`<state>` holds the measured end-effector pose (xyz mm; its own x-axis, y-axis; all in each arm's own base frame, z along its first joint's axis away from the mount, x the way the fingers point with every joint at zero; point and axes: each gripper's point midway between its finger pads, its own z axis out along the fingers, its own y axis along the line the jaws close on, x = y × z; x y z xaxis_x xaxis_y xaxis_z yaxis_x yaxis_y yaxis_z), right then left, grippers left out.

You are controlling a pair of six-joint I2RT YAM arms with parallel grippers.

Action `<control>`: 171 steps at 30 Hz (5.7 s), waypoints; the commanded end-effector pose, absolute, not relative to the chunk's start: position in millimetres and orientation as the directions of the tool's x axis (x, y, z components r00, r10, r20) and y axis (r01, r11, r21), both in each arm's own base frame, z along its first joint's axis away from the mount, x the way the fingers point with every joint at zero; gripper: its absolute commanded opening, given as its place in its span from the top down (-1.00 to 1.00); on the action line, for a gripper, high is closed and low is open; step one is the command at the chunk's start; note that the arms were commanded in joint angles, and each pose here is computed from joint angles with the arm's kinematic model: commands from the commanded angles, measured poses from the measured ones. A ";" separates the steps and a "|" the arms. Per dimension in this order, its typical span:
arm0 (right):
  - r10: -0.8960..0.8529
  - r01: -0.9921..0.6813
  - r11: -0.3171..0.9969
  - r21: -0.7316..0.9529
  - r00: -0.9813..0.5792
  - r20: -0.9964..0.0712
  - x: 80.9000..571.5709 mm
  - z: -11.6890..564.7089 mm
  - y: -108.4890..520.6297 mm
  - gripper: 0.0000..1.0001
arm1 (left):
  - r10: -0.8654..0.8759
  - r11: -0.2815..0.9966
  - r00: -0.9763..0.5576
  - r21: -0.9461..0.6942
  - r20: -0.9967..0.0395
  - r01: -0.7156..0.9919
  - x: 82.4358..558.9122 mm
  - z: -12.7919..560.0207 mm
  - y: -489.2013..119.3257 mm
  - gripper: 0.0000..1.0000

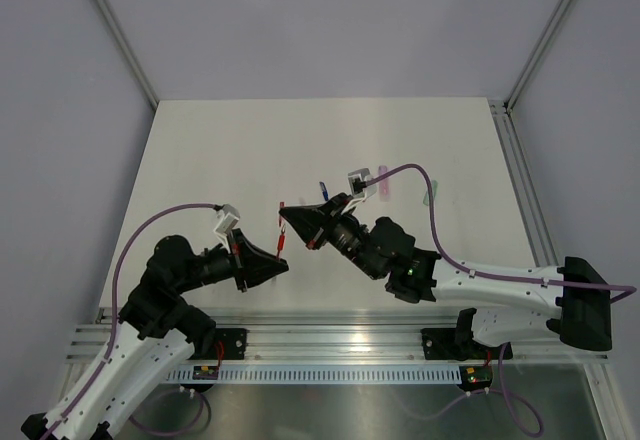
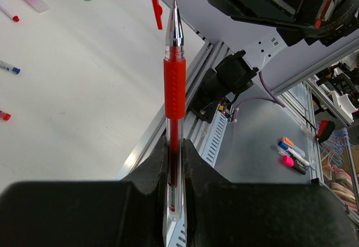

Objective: Insert the pens into the pen caps
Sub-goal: Insert the pen into the pen cap, then place the pen at the center of the board.

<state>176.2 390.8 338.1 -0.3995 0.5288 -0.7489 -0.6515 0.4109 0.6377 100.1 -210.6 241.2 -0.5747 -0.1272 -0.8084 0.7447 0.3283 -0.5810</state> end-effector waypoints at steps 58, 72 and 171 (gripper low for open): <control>0.514 -0.693 0.375 0.615 -0.397 -0.760 161.4 338.4 398.3 1.00 | -0.280 0.351 -0.500 -0.572 -0.819 0.741 124.7 274.1 -210.2 1.00; 0.345 -0.681 0.449 0.579 -0.465 -0.815 140.5 297.2 396.2 1.00 | -0.303 0.349 -0.460 -0.546 -0.835 0.761 131.7 288.2 -212.3 1.00; -0.058 -0.579 0.781 0.234 -0.441 -0.896 209.2 302.7 386.9 1.00 | -0.411 0.361 -0.286 -0.443 -0.866 0.821 166.2 290.6 -228.7 1.00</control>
<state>217.2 405.7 315.0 -0.4182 -0.0415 -0.9074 -0.5914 0.7706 0.2374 159.2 -232.4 238.7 -0.4046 -0.3122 -0.8596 0.7788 0.3751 -0.5028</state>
